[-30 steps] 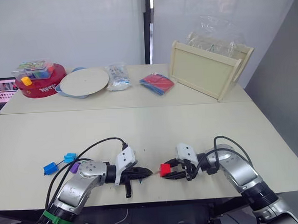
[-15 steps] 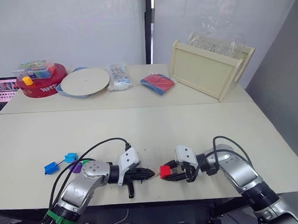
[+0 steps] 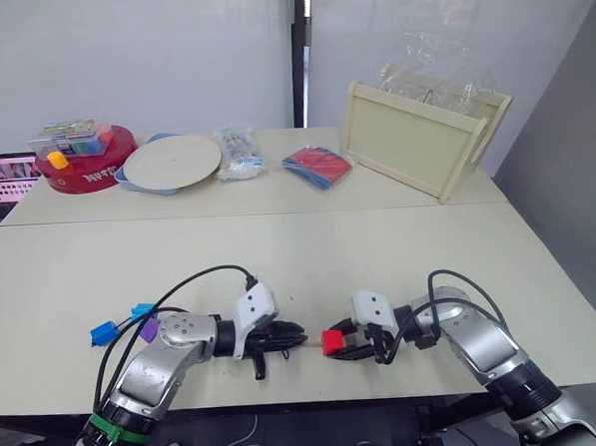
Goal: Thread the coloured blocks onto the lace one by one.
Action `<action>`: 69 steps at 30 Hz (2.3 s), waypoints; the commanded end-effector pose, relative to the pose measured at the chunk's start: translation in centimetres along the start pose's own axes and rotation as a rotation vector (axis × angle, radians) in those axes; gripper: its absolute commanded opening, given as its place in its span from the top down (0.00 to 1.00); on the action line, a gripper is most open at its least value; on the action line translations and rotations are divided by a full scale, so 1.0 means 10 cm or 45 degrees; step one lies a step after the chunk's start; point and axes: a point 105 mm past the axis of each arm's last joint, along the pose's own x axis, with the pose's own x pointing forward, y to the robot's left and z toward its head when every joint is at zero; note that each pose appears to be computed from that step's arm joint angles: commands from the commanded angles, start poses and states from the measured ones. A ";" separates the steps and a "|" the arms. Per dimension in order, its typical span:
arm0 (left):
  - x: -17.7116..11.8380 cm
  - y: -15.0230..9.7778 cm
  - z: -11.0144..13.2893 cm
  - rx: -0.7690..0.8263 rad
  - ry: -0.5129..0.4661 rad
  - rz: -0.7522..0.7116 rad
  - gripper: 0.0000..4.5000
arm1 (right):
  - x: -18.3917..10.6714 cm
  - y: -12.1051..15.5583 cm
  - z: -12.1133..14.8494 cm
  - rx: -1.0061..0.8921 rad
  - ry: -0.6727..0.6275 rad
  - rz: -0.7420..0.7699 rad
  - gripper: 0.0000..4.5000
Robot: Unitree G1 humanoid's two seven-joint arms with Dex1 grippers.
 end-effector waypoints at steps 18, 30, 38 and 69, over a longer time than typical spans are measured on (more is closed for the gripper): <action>0.04 -0.09 -0.20 0.106 0.070 -0.037 0.57 | -0.01 0.01 -0.02 0.002 0.028 -0.034 0.74; 0.08 -0.08 -0.15 0.133 0.049 -0.059 1.00 | -0.02 0.01 -0.01 0.000 0.033 -0.038 0.74; 0.10 -0.06 -0.10 0.181 0.050 -0.068 1.00 | -0.03 0.06 0.00 -0.024 0.038 0.012 0.74; 0.06 -0.10 0.12 0.219 0.009 -0.103 1.00 | 0.04 0.13 -0.05 0.192 0.024 0.126 0.74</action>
